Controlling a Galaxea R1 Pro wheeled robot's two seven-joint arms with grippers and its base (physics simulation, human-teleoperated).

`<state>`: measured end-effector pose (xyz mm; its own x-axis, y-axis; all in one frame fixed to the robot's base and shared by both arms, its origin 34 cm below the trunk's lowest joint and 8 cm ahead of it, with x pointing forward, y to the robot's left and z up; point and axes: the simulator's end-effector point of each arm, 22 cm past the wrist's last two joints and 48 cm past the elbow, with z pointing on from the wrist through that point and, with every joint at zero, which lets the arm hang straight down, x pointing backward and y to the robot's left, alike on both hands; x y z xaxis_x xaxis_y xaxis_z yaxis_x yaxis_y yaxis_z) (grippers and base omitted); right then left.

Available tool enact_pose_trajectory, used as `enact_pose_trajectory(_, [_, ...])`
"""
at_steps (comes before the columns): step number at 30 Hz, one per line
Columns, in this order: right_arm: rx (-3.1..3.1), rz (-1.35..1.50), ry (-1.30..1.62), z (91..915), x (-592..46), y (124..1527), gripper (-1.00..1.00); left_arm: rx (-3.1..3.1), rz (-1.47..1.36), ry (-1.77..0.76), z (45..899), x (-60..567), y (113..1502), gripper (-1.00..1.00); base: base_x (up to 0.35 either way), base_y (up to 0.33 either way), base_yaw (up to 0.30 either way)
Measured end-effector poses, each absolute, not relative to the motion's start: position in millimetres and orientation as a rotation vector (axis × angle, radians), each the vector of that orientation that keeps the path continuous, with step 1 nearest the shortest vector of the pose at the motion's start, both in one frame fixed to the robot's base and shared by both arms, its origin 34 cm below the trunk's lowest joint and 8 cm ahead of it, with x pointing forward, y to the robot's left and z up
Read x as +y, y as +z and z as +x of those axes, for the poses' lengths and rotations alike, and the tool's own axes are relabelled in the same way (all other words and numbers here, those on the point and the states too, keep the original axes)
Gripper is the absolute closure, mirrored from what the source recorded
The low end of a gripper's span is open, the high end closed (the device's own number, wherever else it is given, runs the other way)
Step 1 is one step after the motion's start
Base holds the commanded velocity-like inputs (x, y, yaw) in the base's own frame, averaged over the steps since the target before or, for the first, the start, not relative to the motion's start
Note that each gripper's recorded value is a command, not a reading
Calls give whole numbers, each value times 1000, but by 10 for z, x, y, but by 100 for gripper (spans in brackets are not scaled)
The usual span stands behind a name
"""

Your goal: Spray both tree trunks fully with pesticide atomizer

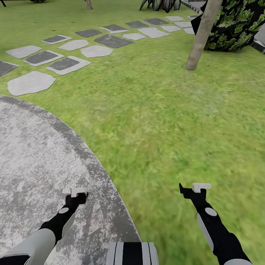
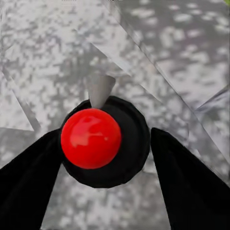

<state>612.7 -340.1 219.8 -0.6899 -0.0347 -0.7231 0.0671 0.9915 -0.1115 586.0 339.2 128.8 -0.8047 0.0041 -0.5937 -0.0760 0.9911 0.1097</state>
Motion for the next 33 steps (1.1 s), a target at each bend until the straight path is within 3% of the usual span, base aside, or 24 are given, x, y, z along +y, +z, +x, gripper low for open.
enact_pose_trajectory(33, [2276, 26, -161, 6263, -3401, 2479, -100, 2452, -54, 162, 6036, 3389, 1552, 100, 0, 0, 0])
